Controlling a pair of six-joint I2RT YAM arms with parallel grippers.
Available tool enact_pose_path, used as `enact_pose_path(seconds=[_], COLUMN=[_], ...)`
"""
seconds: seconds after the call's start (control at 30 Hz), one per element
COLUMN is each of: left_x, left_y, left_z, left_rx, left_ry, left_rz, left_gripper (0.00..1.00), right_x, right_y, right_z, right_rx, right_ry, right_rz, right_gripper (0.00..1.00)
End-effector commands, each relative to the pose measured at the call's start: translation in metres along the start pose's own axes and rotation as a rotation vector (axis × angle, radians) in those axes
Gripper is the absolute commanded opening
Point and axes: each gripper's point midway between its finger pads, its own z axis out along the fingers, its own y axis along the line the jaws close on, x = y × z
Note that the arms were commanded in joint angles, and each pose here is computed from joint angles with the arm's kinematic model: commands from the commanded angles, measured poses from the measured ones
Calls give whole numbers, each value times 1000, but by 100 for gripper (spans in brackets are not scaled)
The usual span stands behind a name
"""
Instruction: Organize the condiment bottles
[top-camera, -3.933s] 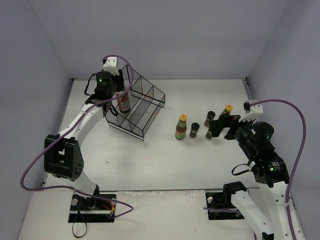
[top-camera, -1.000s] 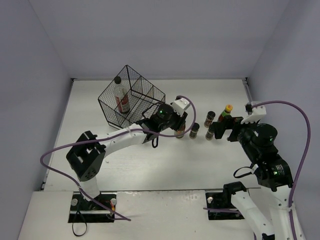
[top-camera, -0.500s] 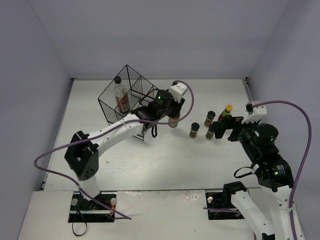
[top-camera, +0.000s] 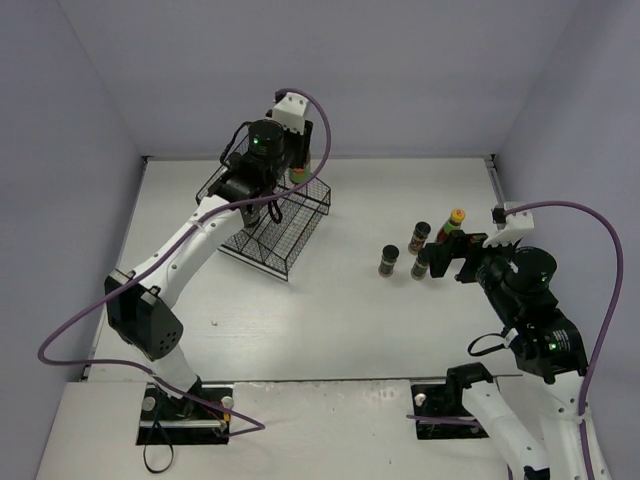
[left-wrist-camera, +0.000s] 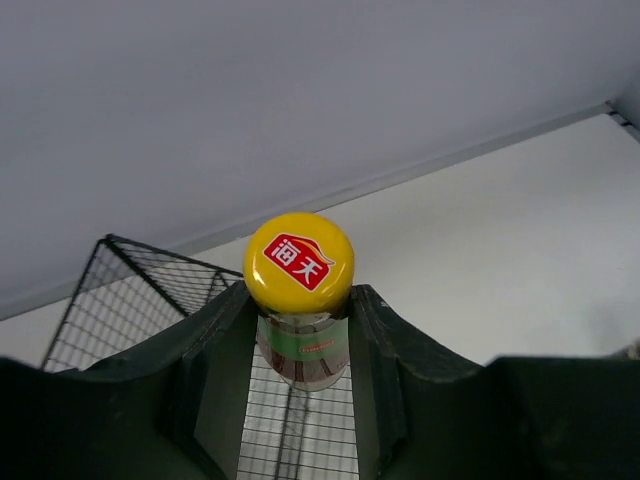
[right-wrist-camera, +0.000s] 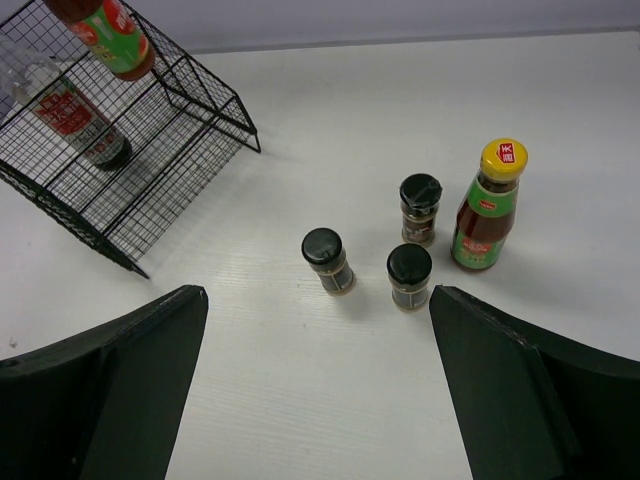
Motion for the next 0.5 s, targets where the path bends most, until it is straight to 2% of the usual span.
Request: enact_pose_path(seconds=[0.0, 0.17, 0.47], left_x=[-105, -97, -55], left_y=[40, 59, 75], left_z=[-27, -12, 19], left_rx=[-93, -125, -133], left_ry=[-288, -281, -220], left_rz=[-35, -30, -52], left_gripper=[0, 0, 0], right_x=[-29, -27, -21], right_y=[7, 7, 6], right_z=[-6, -8, -6], right_rx=[-21, -20, -17], right_ry=[-86, -83, -70], right_rz=[1, 4, 5], right_gripper=[100, 100, 100])
